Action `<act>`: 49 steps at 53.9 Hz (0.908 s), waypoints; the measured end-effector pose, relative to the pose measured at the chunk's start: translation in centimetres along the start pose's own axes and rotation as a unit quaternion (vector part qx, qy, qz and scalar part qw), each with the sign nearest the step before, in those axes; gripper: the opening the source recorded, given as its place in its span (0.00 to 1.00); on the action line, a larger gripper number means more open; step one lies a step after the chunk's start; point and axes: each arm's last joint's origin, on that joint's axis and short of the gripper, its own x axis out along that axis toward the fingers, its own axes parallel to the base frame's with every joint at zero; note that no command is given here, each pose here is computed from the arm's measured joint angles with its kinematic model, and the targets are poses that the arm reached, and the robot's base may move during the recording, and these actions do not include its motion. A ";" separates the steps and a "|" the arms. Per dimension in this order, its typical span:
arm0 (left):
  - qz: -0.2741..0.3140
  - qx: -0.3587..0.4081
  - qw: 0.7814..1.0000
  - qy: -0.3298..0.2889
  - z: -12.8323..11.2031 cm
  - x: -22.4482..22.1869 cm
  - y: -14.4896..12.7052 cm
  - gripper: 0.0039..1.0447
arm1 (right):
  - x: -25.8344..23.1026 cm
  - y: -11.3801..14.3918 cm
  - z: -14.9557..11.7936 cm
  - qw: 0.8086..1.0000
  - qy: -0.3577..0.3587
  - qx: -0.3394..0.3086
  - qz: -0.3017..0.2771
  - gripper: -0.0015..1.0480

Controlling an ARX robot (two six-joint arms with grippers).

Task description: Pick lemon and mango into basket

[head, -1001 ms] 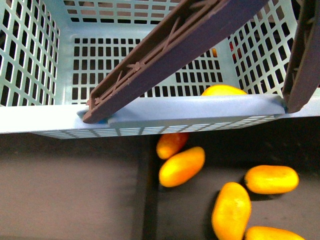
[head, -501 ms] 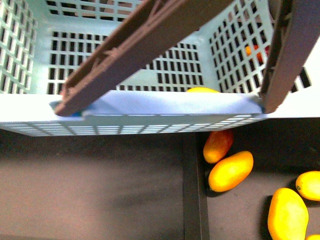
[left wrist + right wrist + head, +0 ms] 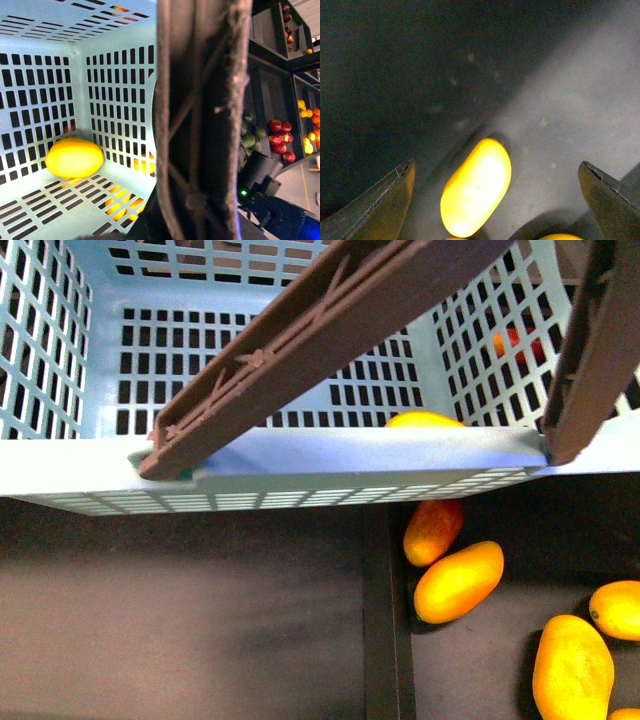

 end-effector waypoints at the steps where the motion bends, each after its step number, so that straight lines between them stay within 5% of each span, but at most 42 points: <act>1: 0.001 0.001 1.000 -0.001 0.0 0.0 0.0 0.04 | 0.7 0.1 -0.4 1.000 0.013 0.001 0.003 0.92; 20: -0.005 0.002 1.000 0.005 0.0 0.0 0.0 0.04 | 5.1 0.8 -5.2 0.995 0.102 0.017 0.011 0.92; 49: -0.003 0.002 1.000 0.003 0.0 0.0 0.0 0.04 | 6.6 0.2 -7.0 0.991 0.122 0.050 -0.004 0.92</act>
